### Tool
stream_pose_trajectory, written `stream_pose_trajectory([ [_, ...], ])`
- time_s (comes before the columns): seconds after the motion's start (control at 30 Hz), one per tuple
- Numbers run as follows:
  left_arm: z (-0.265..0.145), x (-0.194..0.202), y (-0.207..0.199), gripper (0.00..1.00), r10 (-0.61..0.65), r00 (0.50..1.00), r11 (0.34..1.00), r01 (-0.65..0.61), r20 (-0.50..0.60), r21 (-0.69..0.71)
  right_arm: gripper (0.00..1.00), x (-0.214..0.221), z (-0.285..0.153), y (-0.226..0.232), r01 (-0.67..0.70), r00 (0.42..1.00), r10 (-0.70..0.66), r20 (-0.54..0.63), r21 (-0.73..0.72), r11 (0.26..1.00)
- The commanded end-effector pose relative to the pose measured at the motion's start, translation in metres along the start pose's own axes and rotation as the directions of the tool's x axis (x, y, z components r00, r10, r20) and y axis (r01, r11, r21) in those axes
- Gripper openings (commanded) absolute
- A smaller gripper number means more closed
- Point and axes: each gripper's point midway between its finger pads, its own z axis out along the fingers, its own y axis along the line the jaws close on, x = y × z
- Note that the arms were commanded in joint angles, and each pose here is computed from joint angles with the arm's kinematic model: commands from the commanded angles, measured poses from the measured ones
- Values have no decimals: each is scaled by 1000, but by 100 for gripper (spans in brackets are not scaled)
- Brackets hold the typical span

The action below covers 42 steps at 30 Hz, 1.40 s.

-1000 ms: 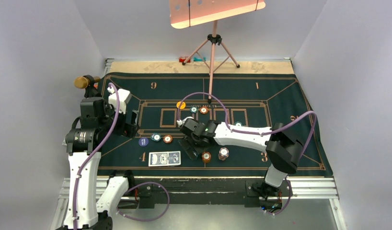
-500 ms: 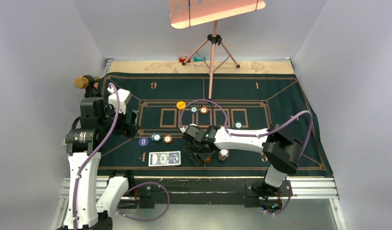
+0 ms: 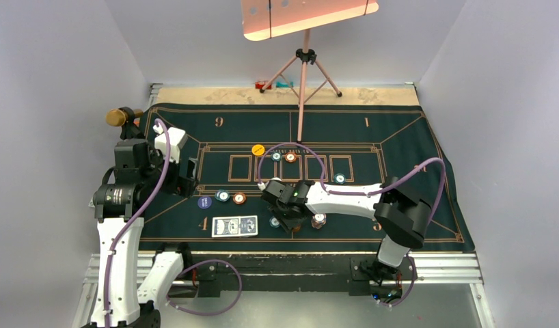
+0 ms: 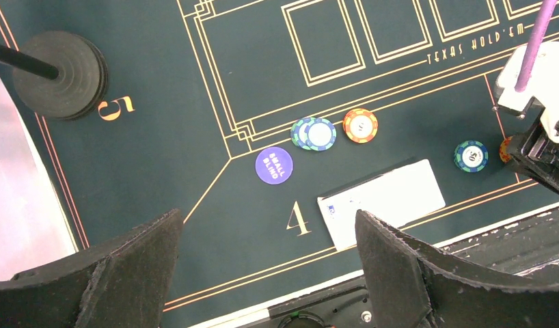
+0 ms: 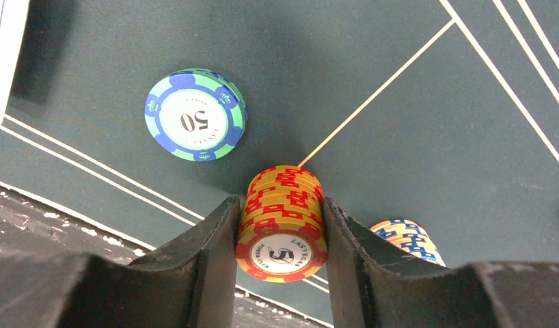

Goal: Distribute texas hold em gaming equipment

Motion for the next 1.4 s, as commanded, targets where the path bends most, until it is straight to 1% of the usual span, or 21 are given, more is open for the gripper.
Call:
stream_pose_trajectory([
  [0.0, -8, -12, 2, 100, 28, 999, 1000, -27, 45, -11, 39, -5, -7, 5, -19, 999, 20, 28, -30, 999],
  [0.1, -7, -11, 1, 100, 28, 999, 1000, -27, 42, -9, 29, -6, -11, 5, -16, 999, 17, 29, -34, 999],
  [0.2, -7, -11, 1, 100, 30, 999, 1000, -30, 43, -9, 24, -12, -19, 3, -14, 999, 15, 47, -27, 1000],
  [0.33, -6, -11, 2, 100, 31, 999, 999, -31, 43, -9, 22, -28, -36, -1, -24, 996, 25, 91, -18, 1000],
  [0.47, -6, -11, 2, 100, 33, 999, 999, -32, 43, -10, 21, -50, -58, -13, -71, 986, 74, 150, -29, 997],
  [0.57, -6, -11, 2, 100, 35, 998, 999, -35, 45, -10, 19, -66, -68, -36, -141, 972, 144, 187, -31, 990],
  [0.7, -6, -12, 2, 100, 36, 998, 999, -36, 45, -9, 18, -76, -73, -88, -283, 936, 271, 223, 20, 959],
  [0.8, -5, -12, 2, 100, 36, 998, 999, -36, 44, -6, 18, -72, -70, -133, -415, 889, 389, 242, 67, 907],
  [0.9, -4, -13, 1, 100, 36, 998, 999, -37, 47, 0, 16, -57, -65, -178, -530, 833, 485, 267, 133, 837],
  [0.97, -3, -13, 1, 100, 36, 998, 999, -36, 46, 2, 15, -45, -63, -205, -611, 780, 554, 291, 162, 775],
  [1.07, -2, -13, 1, 100, 35, 998, 999, -35, 44, 8, 15, -30, -55, -237, -708, 699, 646, 307, 167, 686],
  [1.2, -1, -13, -1, 100, 38, 998, 999, -39, 44, 16, 15, -11, -42, -264, -810, 584, 753, 302, 166, 562],
  [1.33, 0, -11, -2, 100, 42, 998, 999, -43, 39, 23, 12, 5, -26, -278, -866, 499, 819, 283, 199, 458],
  [1.37, 1, -10, -2, 100, 42, 998, 999, -43, 37, 29, 11, 8, -22, -279, -873, 485, 829, 278, 201, 444],
])
